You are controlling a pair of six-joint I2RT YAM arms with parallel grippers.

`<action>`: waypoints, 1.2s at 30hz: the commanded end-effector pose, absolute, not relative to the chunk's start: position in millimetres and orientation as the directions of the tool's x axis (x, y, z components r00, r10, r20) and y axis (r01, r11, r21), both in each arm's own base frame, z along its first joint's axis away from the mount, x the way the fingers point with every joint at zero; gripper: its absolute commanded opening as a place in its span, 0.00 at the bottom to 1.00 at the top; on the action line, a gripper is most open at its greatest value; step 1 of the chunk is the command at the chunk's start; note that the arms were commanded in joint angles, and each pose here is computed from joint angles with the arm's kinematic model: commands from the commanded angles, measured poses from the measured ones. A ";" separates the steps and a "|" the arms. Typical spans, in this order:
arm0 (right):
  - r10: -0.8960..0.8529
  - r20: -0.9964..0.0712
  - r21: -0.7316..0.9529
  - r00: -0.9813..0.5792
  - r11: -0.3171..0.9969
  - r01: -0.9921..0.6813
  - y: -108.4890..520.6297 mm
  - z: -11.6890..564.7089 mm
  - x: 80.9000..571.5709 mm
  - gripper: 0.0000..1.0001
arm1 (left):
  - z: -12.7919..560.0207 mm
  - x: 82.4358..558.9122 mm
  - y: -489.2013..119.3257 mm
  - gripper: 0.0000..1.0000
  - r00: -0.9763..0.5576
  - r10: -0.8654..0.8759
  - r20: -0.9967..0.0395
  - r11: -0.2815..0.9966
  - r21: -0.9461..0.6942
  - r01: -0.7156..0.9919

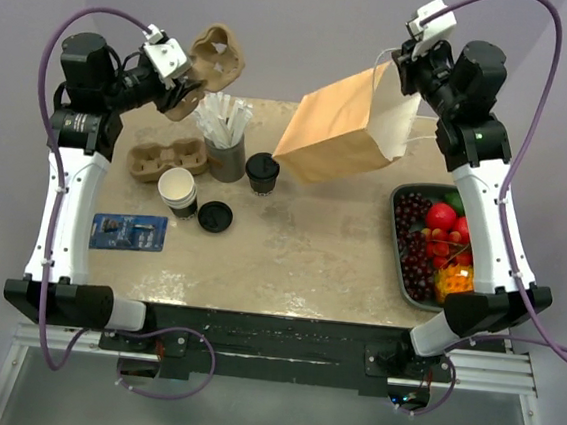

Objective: Pack the takeout coffee

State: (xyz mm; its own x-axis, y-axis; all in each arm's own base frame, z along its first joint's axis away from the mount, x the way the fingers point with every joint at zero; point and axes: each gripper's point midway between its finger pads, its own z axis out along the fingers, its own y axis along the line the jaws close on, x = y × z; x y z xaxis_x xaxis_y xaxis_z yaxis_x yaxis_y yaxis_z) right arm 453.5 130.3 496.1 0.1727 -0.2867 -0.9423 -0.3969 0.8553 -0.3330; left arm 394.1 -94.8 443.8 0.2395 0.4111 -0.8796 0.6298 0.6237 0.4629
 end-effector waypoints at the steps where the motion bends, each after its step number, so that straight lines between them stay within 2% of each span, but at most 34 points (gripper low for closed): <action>1: -0.258 -0.959 -0.285 0.120 0.882 -0.375 121.6 497.6 430.6 0.00 | 470.9 375.8 -102.0 0.00 0.335 0.395 -0.855 0.609 0.517 0.601; 4: -0.232 -0.969 -0.244 0.079 0.877 -0.414 126.2 490.8 413.6 0.00 | 471.7 367.9 -109.5 0.00 0.351 0.402 -0.846 0.598 0.532 0.600; 8: -0.202 -0.979 -0.161 -0.011 0.812 -0.561 156.8 457.1 379.2 0.00 | 470.6 360.8 -123.3 0.00 0.377 0.419 -0.826 0.574 0.563 0.595; 12: -0.245 -0.965 -0.120 -0.093 0.730 -0.673 180.8 411.8 341.6 0.00 | 469.1 358.1 -131.7 0.00 0.378 0.417 -0.826 0.572 0.562 0.597; 17: -0.298 -0.944 -0.088 -0.144 0.646 -0.758 196.8 386.3 308.5 0.00 | 467.9 358.8 -134.2 0.00 0.364 0.406 -0.839 0.586 0.544 0.601; 21: -0.302 -0.934 -0.036 -0.193 0.614 -0.788 207.5 377.3 300.5 0.00 | 467.6 360.4 -132.4 0.00 0.357 0.417 -0.836 0.594 0.548 0.589; 26: -0.221 -0.911 0.111 -0.348 0.682 -0.723 214.7 362.6 317.5 0.00 | 464.8 362.6 -131.0 0.00 0.349 0.425 -0.835 0.598 0.549 0.584; 29: -0.189 -0.901 0.162 -0.391 0.690 -0.706 219.8 355.0 322.4 0.00 | 462.2 364.4 -130.0 0.00 0.340 0.429 -0.837 0.602 0.546 0.583; 30: -0.193 -0.892 0.173 -0.408 0.689 -0.704 221.8 347.2 324.7 0.06 | 460.4 365.7 -129.9 0.00 0.336 0.430 -0.838 0.602 0.544 0.585; 32: -0.216 -0.886 0.173 -0.411 0.669 -0.723 225.5 342.3 325.4 0.13 | 458.8 366.7 -129.6 0.00 0.331 0.432 -0.839 0.604 0.541 0.585; 33: -0.244 -0.887 0.151 -0.391 0.649 -0.746 228.9 342.5 330.0 0.23 | 457.7 367.7 -130.0 0.00 0.328 0.432 -0.840 0.603 0.540 0.587; 35: -0.289 -0.881 0.141 -0.374 0.595 -0.791 234.4 340.7 327.1 0.31 | 455.5 370.2 -129.0 0.00 0.321 0.437 -0.840 0.605 0.539 0.586; 36: -0.320 -0.888 0.101 -0.331 0.566 -0.818 237.4 344.3 332.2 0.39 | 453.8 372.4 -128.3 0.00 0.316 0.441 -0.840 0.607 0.538 0.585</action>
